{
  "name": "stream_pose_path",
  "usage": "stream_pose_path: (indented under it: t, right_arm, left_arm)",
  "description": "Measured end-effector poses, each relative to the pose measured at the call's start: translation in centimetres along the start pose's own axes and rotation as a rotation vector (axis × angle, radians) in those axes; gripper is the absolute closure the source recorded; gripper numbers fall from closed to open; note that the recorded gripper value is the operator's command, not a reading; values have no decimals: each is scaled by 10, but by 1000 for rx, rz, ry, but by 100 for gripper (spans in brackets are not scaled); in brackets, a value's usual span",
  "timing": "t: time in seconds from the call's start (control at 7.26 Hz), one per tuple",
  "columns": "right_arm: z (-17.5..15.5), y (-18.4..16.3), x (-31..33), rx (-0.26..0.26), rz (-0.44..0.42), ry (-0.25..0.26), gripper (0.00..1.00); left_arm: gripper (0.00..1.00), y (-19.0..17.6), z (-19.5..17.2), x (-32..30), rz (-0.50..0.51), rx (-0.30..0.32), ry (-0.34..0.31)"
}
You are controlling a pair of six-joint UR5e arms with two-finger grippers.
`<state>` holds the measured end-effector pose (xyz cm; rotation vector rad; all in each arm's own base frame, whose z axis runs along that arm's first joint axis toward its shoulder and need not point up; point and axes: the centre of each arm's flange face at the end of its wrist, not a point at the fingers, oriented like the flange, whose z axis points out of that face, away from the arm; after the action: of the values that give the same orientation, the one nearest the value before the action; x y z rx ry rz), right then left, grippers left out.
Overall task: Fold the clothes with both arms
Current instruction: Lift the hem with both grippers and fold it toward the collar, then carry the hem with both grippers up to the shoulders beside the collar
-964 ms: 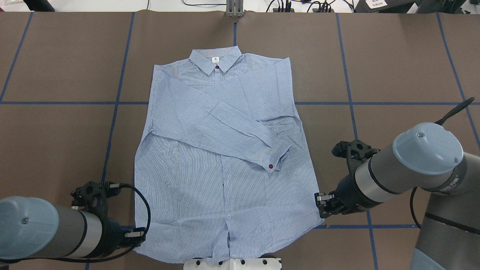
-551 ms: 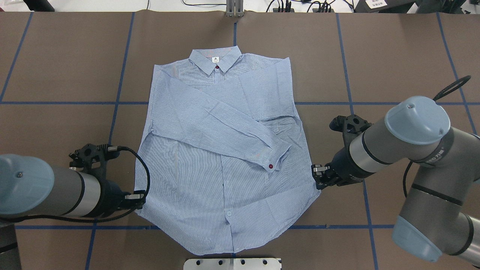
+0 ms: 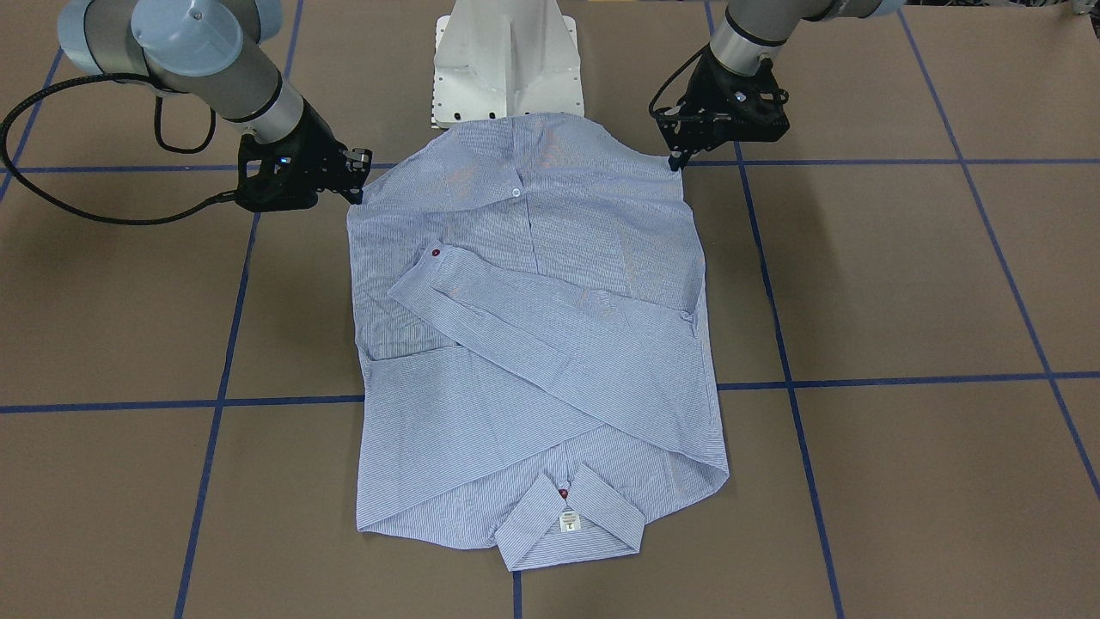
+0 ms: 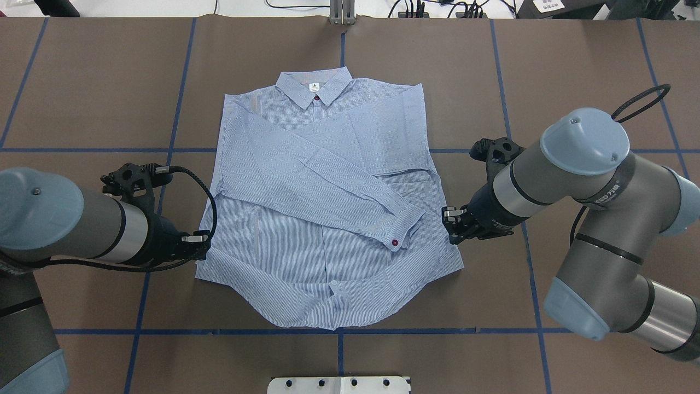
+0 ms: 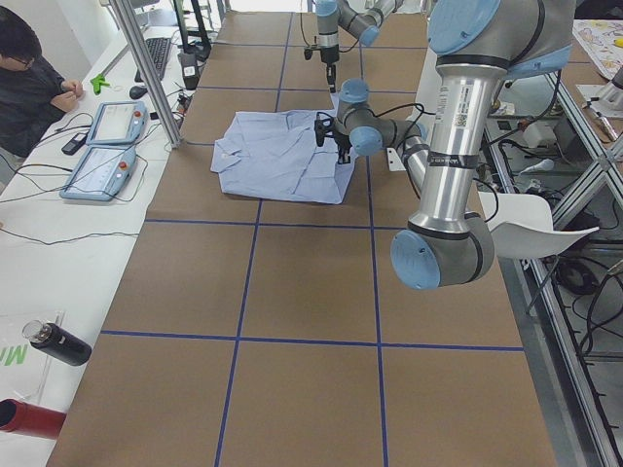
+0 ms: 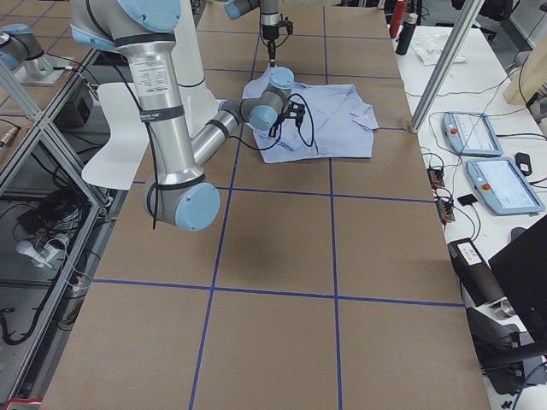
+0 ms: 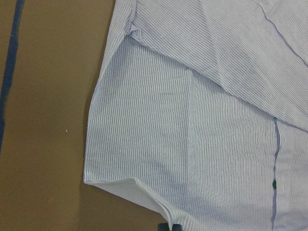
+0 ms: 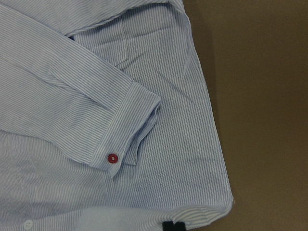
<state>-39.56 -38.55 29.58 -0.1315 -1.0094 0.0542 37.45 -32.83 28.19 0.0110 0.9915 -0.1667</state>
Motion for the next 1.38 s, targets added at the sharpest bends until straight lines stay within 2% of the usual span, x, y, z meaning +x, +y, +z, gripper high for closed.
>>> stream_pose_path:
  t: [0.69, 1.1, 1.38]
  right_arm:
    - [-33, -49, 14, 72, 66, -11, 100]
    - [-43, -79, 7, 92, 94, -22, 100]
    - [-48, -100, -1, 105, 110, -28, 100]
  left_arm:
    - [100, -36, -2, -19, -52, 28, -26]
    - [100, -73, -10, -28, -104, 48, -28]
    - [100, -100, -5, -11, -122, 70, -17]
